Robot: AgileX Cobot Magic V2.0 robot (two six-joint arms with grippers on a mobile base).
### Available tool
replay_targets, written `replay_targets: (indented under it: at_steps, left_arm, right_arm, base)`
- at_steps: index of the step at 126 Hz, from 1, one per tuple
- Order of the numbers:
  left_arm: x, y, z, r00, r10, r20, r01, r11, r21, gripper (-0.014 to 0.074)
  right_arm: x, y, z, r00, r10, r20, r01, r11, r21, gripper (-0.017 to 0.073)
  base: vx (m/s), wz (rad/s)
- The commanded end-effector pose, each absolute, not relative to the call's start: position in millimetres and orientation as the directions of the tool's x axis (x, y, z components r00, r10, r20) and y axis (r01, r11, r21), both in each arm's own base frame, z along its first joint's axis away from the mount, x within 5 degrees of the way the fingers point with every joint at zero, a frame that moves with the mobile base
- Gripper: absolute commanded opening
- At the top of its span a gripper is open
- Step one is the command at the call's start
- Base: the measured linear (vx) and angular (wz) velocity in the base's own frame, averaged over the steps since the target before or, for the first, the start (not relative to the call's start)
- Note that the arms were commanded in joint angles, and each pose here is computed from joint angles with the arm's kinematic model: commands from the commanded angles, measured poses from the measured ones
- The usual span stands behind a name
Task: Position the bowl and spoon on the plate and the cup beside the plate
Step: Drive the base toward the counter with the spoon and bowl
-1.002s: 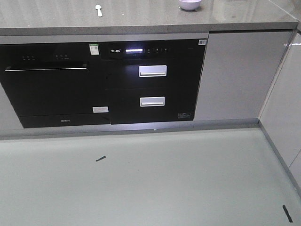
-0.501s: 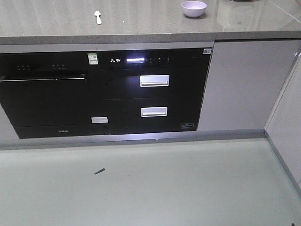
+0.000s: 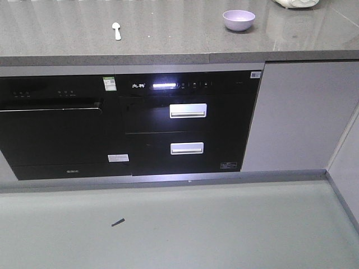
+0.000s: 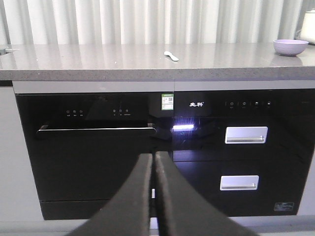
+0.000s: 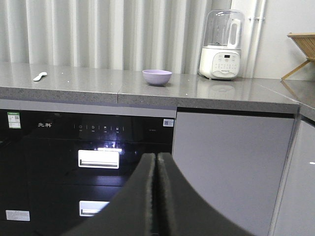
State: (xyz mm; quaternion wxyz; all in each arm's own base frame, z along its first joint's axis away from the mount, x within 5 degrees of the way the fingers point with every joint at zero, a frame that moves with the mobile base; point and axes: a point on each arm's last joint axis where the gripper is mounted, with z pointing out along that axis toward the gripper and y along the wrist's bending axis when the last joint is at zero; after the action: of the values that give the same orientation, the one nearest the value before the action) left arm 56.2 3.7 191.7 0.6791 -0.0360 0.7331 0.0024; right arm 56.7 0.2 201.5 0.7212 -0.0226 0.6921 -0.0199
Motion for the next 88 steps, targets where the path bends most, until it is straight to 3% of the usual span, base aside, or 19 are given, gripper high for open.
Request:
replay_targets:
  at_steps: [1, 88]
  left_arm:
    - [55.7, 2.4, 197.2, 0.006, -0.059, -0.998, -0.036, 0.998, -0.060, -0.0006]
    - [55.7, 2.4, 197.2, 0.006, -0.059, -0.998, -0.036, 0.998, -0.060, -0.0006]
  right_arm:
    - [57.2, 0.5, 205.7, 0.101, -0.078, -0.992, 0.003, 0.997, -0.079, -0.0001]
    - [57.2, 0.5, 205.7, 0.101, -0.078, -0.992, 0.003, 0.997, -0.079, -0.0001]
  base:
    - [0.24, 0.05]
    - [0.24, 0.04]
